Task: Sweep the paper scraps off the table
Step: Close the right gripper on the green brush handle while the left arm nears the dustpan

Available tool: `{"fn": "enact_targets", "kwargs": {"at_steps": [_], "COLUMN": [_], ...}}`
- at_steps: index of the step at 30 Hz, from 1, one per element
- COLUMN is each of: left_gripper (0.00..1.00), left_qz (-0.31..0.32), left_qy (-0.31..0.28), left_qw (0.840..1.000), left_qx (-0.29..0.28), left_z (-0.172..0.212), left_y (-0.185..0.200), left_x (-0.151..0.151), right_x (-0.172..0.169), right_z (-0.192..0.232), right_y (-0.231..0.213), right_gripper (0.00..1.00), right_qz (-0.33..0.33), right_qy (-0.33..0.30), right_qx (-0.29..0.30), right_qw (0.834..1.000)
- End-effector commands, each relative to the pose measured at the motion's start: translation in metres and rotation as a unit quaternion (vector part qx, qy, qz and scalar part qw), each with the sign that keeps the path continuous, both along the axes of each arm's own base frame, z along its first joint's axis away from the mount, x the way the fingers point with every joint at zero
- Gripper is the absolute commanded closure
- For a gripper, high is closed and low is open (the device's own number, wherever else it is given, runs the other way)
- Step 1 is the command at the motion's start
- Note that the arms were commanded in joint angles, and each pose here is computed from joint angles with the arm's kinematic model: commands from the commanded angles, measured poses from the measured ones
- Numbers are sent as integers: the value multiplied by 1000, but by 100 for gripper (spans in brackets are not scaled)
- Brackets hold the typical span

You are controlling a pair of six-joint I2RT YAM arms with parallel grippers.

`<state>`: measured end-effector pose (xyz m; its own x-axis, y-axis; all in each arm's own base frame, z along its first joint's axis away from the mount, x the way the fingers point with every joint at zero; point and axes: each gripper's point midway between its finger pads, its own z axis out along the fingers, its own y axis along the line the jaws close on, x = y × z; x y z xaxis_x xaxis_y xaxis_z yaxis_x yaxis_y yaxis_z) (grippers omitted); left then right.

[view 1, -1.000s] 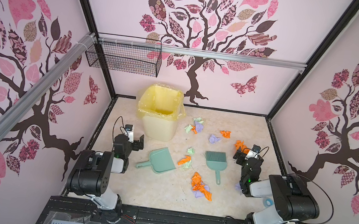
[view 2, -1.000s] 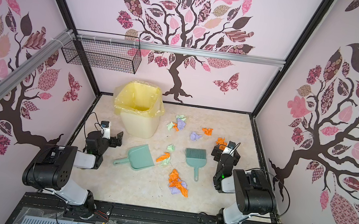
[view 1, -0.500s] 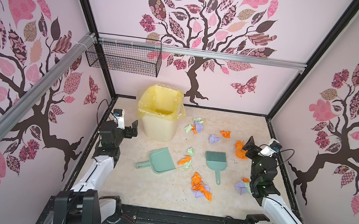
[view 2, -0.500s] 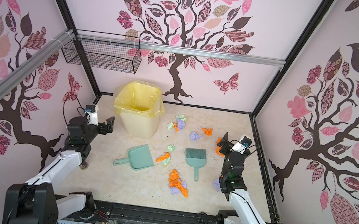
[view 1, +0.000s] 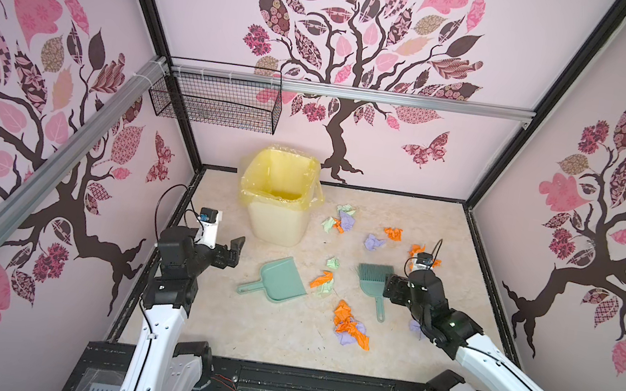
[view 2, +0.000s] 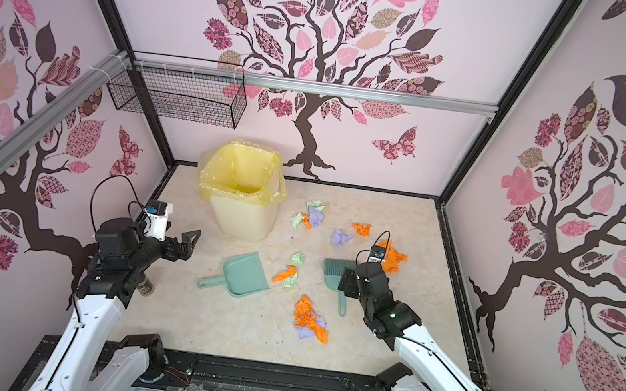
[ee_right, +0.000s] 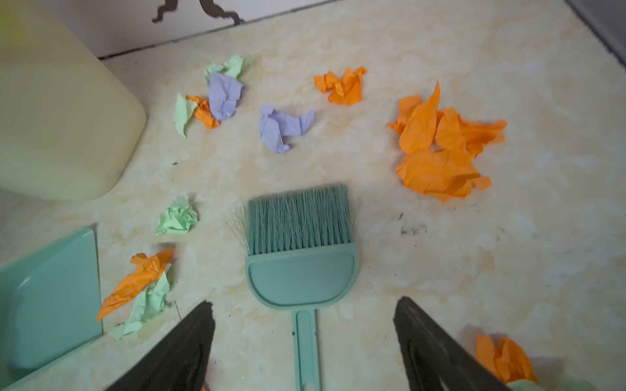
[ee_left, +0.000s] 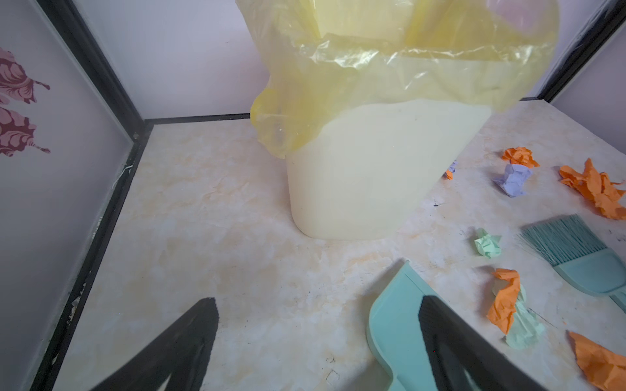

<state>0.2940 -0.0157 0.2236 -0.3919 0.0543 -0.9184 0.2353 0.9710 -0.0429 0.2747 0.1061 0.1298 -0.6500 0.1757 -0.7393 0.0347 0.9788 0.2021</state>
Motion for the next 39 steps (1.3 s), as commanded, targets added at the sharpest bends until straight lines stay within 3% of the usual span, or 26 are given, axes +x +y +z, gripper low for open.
{"fn": "enact_targets", "kwargs": {"at_steps": [1,9,17,24,26,32,39], "left_gripper": [4,4,3,3,3,4,4], "left_qz": [-13,-19,-20,-21,-21,-21,-27], "left_qy": [31,55,71,82,82,80,79], "left_qw": [999,998,997,996,996,996,996], "left_qx": [0,-4,-17,-18,-17,-15,-13], "left_z": [-21,-32,-42,-49,-49,-49,-48], "left_y": [-4,-4,-5,-5,-5,-5,-7], "left_x": [-9,-6,1,0,-1,-3,-7], "right_x": [-16,-19,-25,-21,-21,-23,-28], "right_z": [-36,-68,-95,-111,-118,-130,-131], "right_y": [-2,1,23,23,24,35,38], "right_gripper": [23,26,25,24,27,47,55], "right_qz": [-13,-27,16,11,12,34,31], "right_qy": [74,89,106,138,153,178,179], "right_qx": [-2,-13,-44,-80,-89,-116,-120], "right_qw": [997,996,993,987,984,977,976]}}
